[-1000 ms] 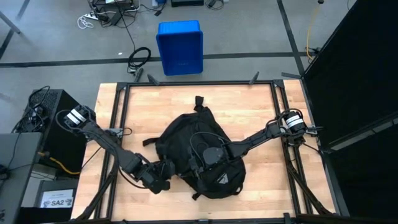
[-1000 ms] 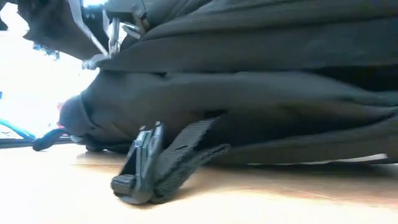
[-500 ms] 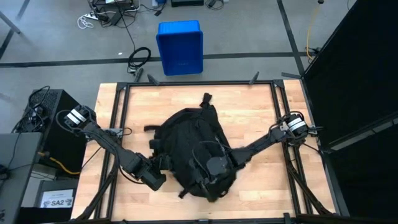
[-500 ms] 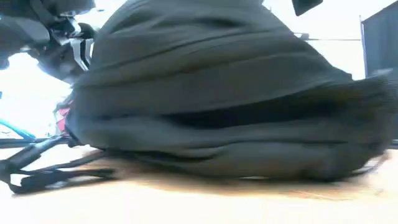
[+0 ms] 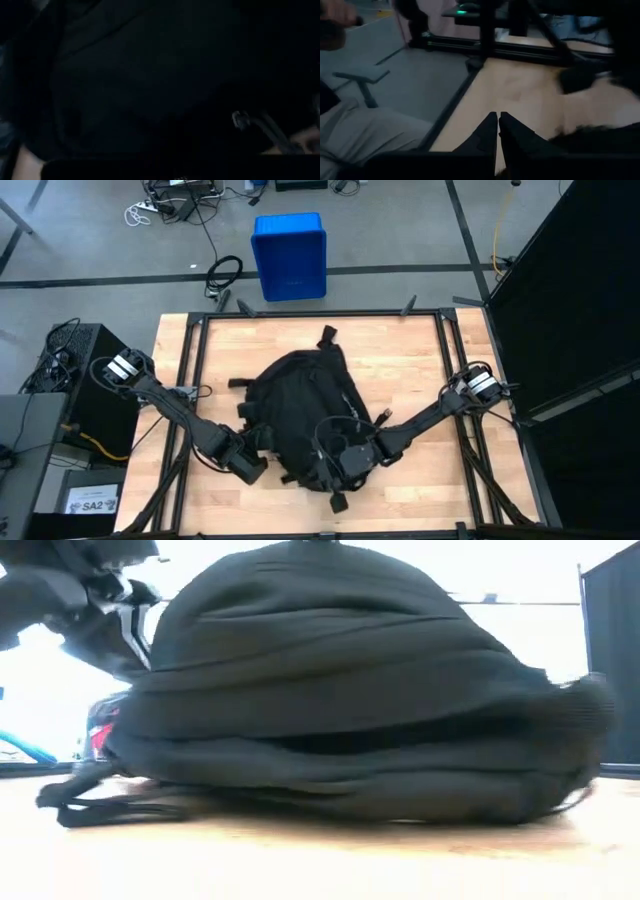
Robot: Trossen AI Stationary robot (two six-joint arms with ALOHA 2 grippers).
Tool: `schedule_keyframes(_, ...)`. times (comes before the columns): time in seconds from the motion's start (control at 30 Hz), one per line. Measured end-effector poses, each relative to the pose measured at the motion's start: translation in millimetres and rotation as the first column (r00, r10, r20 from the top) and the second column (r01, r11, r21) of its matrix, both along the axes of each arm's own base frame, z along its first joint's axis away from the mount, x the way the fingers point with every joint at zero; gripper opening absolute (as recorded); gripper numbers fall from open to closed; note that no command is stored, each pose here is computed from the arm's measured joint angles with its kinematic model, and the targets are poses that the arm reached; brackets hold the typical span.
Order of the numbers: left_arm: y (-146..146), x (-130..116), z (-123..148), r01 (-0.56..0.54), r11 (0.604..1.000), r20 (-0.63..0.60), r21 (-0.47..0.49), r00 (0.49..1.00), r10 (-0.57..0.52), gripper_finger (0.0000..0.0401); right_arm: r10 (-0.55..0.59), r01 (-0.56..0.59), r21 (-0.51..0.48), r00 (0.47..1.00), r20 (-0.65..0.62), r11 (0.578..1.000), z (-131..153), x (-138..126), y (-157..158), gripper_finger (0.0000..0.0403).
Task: Unpack backpack
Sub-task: Open the backpack
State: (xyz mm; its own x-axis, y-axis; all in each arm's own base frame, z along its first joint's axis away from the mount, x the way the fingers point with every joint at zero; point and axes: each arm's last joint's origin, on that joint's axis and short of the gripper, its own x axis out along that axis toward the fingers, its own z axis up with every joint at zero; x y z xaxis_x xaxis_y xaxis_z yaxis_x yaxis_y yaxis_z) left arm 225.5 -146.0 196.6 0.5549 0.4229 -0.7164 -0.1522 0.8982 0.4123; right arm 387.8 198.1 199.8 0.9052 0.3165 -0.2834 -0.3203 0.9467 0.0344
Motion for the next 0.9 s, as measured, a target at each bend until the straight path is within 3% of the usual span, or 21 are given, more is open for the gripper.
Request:
schedule_keyframes(0.17, -7.5, 9.5, 12.6, 0.069, 0.998, 0.039, -0.016, 0.997, -0.068, 0.0000, -0.019, 0.015, -0.051, 0.997, -0.080, 0.999, -8.5, -1.8, -3.2, 0.0015)
schedule_keyframes(0.4, -7.4, 14.2, 32.8, 0.044, 0.999, 0.103, 0.018, 0.994, -0.046, 0.0012, -0.201, 0.176, -0.146, 0.963, -0.177, 0.973, -20.6, -2.7, -17.4, 0.0023)
schedule_keyframes(0.67, -12.6, -1.7, 65.9, 0.084, 0.996, 0.182, -0.033, 0.980, -0.076, 0.0075, -0.282, 0.255, -0.160, 0.943, -0.178, 0.954, -21.8, 7.6, -42.6, 0.0021)
schedule_keyframes(0.9, -33.1, -12.2, 62.1, 0.105, 0.980, 0.251, -0.170, 0.966, -0.060, 0.0131, -0.316, 0.290, -0.152, 0.930, -0.188, 0.945, -22.7, 11.7, -54.6, 0.0021)
